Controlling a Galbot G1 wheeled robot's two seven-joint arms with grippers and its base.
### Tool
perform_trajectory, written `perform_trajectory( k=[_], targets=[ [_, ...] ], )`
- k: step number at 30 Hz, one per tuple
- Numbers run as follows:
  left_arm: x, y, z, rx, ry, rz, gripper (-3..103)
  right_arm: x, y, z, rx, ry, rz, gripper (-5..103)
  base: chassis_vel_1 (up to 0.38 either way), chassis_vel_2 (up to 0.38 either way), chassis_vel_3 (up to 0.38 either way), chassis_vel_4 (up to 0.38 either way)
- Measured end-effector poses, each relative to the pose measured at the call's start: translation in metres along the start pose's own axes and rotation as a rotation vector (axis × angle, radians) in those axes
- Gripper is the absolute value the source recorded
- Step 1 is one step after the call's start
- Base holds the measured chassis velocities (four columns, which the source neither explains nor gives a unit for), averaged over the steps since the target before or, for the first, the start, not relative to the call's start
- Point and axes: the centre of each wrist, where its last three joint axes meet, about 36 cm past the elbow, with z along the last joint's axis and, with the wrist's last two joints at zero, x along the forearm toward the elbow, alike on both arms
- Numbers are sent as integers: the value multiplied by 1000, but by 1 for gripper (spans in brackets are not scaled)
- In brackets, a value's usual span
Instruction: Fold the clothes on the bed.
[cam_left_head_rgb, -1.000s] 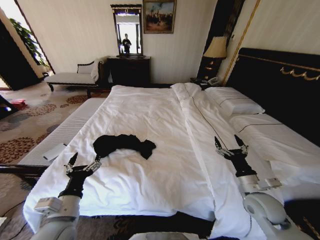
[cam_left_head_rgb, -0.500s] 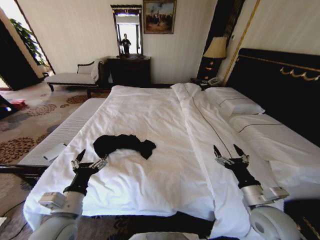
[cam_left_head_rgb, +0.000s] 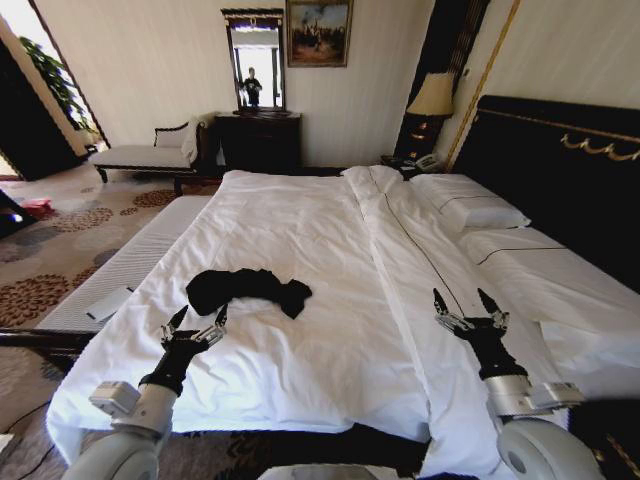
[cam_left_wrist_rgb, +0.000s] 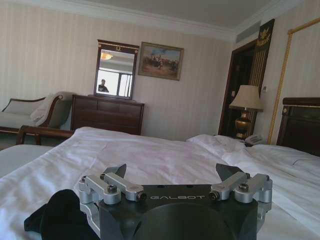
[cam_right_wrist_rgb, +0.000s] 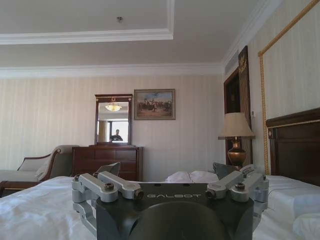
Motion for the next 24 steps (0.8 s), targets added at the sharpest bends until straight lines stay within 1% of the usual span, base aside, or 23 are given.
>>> perform_trajectory(
  k=[3, 7, 15, 19, 24],
  targets=[
    [0, 1, 0, -8, -6, 11, 100, -2, 0, -1, -5, -12, 3, 100, 0, 0, 0, 0],
    [1, 1, 0, -8, -9, 9, 100, -1, 1, 1, -12, -12, 11, 100, 0, 0, 0, 0],
    [3, 0, 3, -27, -13, -4, 100, -1, 2, 6, -22, -8, 32, 100, 0, 0, 0, 0],
    [3, 0, 2, -54, -27, -6, 100, -1, 1, 9, -25, -3, 44, 100, 8, 13, -11, -4],
    [4, -1, 4, -52, -29, -13, 100, -2, 0, 9, -21, -4, 41, 100, 79, 74, -77, -67]
  ],
)
